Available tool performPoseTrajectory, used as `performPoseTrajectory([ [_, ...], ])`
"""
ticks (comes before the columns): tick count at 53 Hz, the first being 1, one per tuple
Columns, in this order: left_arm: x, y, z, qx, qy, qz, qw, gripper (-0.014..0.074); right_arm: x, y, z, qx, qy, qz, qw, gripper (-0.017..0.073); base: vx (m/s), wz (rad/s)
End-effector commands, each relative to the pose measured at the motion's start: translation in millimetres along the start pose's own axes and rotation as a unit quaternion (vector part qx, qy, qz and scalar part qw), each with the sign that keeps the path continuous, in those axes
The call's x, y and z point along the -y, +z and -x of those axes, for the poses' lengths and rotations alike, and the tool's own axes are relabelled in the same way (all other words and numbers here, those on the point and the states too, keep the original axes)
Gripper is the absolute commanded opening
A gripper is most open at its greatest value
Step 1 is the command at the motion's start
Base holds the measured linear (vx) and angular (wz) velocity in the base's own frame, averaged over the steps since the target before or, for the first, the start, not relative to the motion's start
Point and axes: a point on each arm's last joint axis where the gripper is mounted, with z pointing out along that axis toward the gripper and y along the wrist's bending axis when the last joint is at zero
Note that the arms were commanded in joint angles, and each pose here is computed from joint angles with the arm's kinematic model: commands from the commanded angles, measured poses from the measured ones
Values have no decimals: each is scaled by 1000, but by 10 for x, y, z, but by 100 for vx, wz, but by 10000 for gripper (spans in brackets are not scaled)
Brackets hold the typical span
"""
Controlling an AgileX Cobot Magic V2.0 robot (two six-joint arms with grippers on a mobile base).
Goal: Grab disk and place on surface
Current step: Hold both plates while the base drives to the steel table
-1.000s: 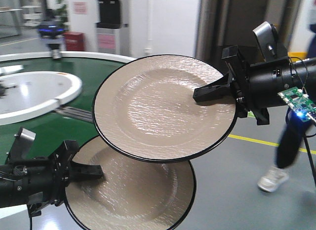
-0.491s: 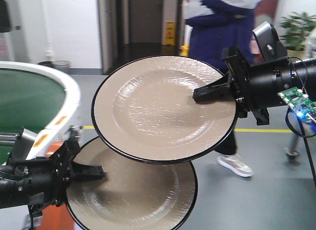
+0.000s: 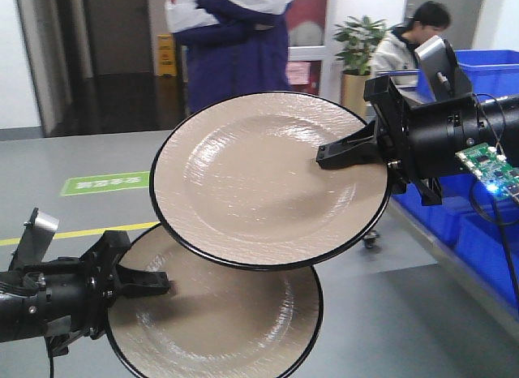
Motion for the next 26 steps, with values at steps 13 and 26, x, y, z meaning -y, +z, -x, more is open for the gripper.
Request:
performPoseTrajectory([
  [13, 264, -109, 45, 20, -23, -60, 998, 1, -319, -198, 74, 61, -4, 59, 996, -8, 22, -44],
  [26, 264, -109, 45, 20, -23, -60, 998, 1, -319, -198, 74, 61, -4, 59, 996, -8, 26, -39],
])
